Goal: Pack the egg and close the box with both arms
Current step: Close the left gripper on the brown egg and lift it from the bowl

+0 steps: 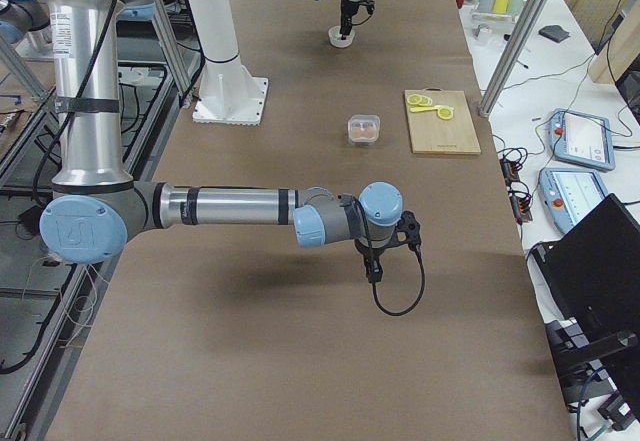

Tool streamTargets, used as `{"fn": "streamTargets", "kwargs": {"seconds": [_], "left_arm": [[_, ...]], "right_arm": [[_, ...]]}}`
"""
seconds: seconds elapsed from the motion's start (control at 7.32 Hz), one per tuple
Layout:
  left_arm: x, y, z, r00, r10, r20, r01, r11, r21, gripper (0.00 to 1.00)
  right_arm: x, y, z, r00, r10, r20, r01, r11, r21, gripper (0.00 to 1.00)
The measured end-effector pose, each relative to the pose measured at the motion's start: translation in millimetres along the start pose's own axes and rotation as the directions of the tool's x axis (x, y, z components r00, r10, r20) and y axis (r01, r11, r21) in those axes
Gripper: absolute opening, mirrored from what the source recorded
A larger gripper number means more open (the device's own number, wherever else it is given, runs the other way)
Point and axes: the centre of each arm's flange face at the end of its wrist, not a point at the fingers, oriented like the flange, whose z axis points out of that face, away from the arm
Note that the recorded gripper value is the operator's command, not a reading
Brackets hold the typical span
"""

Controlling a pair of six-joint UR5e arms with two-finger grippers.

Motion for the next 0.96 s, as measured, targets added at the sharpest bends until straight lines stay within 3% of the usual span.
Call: {"fn": "streamTargets", "kwargs": {"seconds": [0.41, 0.68, 0.82, 0.96], "left_arm": [[4.4, -3.1, 2.4, 1.0, 0.0, -0.001, 0.0, 1.0, -0.001, 0.64], [5.7, -3.1, 2.8, 1.0, 0.002, -0.001, -0.002, 1.0, -0.001, 0.55], [6.0, -2.7, 3.7, 1.0, 0.003, -0.001, -0.003, 1.0, -0.003, 0.4], [6.1, -2.2, 4.9, 1.0, 0.004, 0.0, -0.004, 1.0, -0.004, 0.0]], "right_arm": [[0.0, -0.1, 0.6, 1.0, 0.0, 0.0, 0.0, 1.0, -0.001, 1.0], [-1.2, -0.8, 0.4, 1.0, -0.002, 0.0, 0.002, 1.0, 0.0, 1.0], [-1.6, -1.4, 0.3, 1.0, -0.003, 0.0, 0.003, 1.0, 0.0, 1.0], [-1.8, -1.7, 0.3, 1.0, -0.004, 0.001, 0.004, 1.0, 0.0, 1.0]]}}
